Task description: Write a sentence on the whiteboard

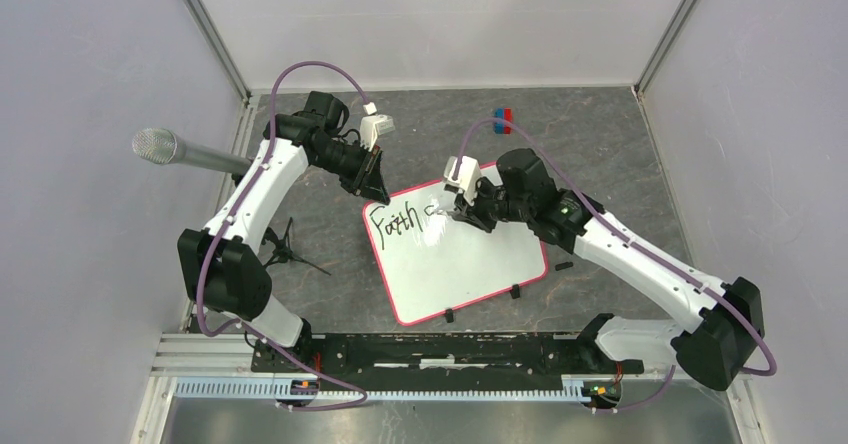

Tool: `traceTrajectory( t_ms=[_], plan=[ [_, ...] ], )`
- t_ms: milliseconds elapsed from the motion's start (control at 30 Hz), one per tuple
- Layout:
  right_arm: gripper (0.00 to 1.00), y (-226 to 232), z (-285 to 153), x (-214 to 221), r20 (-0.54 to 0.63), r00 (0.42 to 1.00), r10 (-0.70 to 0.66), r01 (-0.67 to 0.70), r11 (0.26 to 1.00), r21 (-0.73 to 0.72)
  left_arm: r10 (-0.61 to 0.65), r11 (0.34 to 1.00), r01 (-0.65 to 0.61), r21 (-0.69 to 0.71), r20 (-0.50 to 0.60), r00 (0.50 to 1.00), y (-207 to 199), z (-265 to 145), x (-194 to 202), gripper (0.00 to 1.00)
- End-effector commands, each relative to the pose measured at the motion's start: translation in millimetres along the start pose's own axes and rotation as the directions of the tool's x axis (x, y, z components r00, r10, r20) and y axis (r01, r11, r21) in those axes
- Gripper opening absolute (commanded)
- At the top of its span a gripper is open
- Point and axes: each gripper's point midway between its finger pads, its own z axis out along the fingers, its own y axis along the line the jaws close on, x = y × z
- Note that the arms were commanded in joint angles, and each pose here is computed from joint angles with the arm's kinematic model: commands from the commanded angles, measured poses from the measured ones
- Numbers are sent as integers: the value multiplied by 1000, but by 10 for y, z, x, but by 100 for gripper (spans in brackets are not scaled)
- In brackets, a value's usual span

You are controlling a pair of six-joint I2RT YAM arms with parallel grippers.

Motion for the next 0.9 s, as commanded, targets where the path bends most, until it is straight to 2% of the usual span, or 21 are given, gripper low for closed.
traceTrajectory(
  t_ms=[0,300,867],
  plan=[
    [0,-279,-119,-202,30,999,-23,20,995,100,34,999,-34,19,-8,999,-127,-28,48,2],
    [0,-303,-65,-228,30,999,-19,17,996,89,36,999,-35,14,-8,999,-124,-32,52,2],
    [0,23,-54,201,-24,999,42,-42,999,-4,36,999,-36,17,-10,999,-124,-24,52,2]
  ],
)
